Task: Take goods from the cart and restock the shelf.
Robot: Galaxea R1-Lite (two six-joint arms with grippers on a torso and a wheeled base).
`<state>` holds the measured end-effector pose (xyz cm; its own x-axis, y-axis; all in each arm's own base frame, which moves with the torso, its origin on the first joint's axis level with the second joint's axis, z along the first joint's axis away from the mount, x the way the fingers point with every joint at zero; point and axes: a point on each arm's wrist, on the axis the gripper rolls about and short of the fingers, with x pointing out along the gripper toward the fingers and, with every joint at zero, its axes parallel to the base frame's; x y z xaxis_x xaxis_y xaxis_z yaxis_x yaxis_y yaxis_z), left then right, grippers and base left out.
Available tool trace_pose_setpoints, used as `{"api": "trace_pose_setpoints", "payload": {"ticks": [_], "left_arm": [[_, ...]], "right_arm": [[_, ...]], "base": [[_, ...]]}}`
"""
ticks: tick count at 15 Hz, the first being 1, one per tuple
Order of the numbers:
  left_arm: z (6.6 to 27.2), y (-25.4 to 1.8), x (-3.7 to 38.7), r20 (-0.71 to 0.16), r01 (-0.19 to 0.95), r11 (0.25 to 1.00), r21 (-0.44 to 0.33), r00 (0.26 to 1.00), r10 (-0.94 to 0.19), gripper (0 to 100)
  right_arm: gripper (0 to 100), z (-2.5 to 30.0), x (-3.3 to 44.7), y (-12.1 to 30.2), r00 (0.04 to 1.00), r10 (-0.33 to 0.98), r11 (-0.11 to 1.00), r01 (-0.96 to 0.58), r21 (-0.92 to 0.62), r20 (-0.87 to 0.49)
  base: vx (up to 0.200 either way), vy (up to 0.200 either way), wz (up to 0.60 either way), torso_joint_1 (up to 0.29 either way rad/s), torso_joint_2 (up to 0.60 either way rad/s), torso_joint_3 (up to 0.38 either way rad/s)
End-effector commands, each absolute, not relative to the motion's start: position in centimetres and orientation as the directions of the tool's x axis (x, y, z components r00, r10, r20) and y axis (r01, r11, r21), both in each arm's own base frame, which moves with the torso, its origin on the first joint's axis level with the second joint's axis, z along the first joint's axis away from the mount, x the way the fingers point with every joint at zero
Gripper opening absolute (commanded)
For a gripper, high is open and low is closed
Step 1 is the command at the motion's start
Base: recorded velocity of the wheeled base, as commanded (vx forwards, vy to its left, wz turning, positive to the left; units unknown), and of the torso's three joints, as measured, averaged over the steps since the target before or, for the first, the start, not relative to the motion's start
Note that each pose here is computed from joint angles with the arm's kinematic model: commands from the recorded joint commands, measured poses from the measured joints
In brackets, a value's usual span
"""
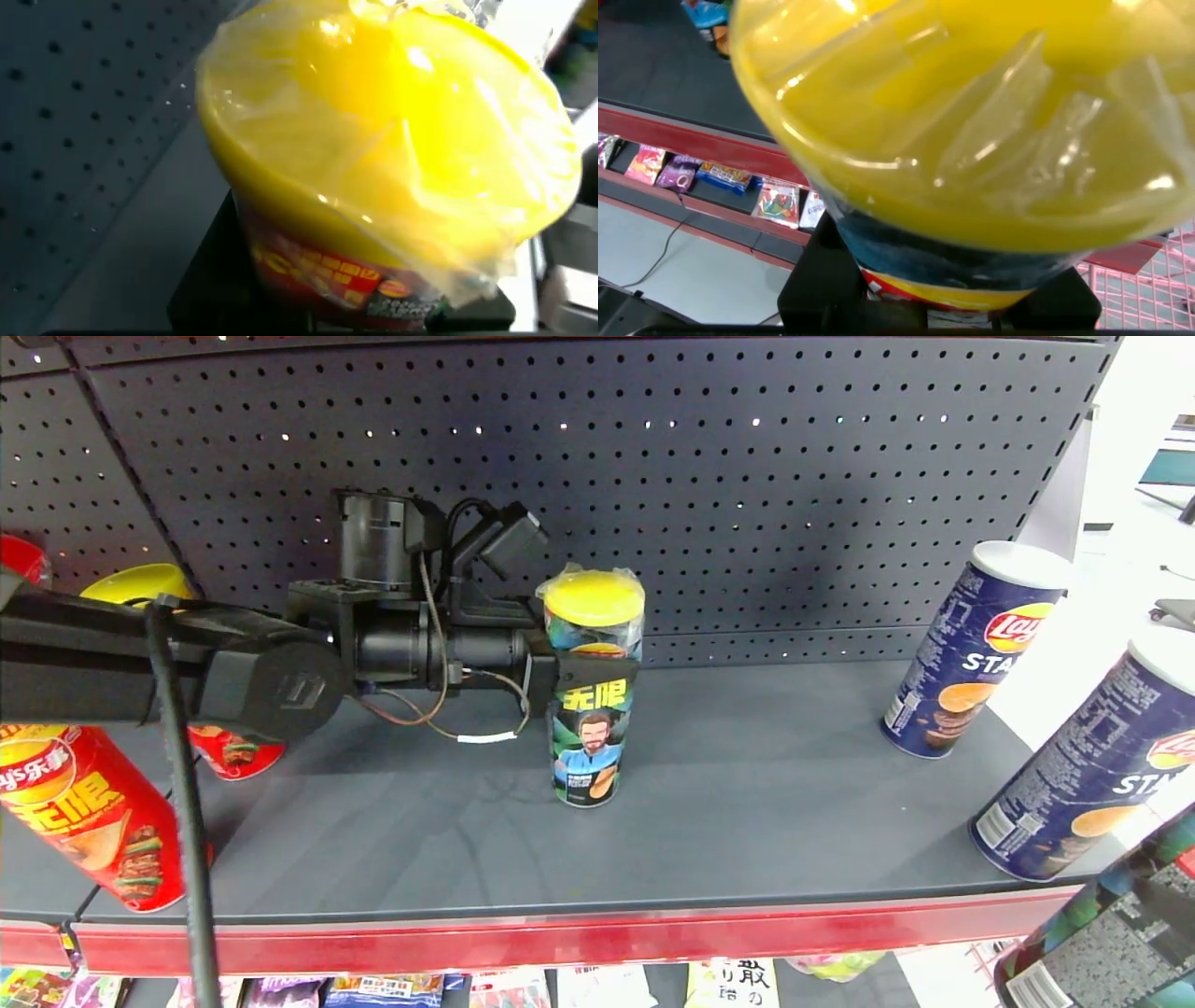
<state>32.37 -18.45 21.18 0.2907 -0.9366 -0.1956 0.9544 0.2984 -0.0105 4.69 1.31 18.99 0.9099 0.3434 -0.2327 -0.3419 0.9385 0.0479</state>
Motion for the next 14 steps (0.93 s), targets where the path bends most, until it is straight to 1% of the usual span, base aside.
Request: {"api": "trace_pose_setpoints", "payload": {"ticks": [1,3,8,11,14], "left_arm": [[22.2,-17.5,29.1,-0.191,0.958,0.288,-0.004,0.282,-0.940,0],[22.0,-17.3,28.0,-0.201,0.959,0.281,-0.016,0.273,-0.941,0],[21.4,-18.3,26.9,-0.216,0.971,0.238,-0.030,0.227,-0.950,0],[21.1,-18.3,26.7,-0.208,0.972,0.236,-0.023,0.226,-0.952,0],[19.3,-17.9,26.0,-0.207,0.970,0.240,-0.021,0.231,-0.951,0]], "right_arm": [[0,19.0,4.7,1.3,0.910,0.344,0.938,-0.343,0.047,-0.231],[0,19.0,4.7,1.3,0.909,0.347,0.937,-0.346,0.048,-0.231],[0,19.1,4.7,1.3,0.910,0.347,0.937,-0.346,0.047,-0.228],[0,19.1,4.6,1.3,0.910,0.348,0.937,-0.346,0.047,-0.225],[0,19.2,4.6,1.3,0.910,0.349,0.936,-0.348,0.047,-0.225]], "base": [[0.000,0.000,0.00,0.000,0.00,0.000],[0.000,0.000,0.00,0.000,0.00,0.000],[0.000,0.000,0.00,0.000,0.00,0.000],[0.000,0.000,0.00,0.000,0.00,0.000],[0.000,0.000,0.00,0.000,0.00,0.000]]}}
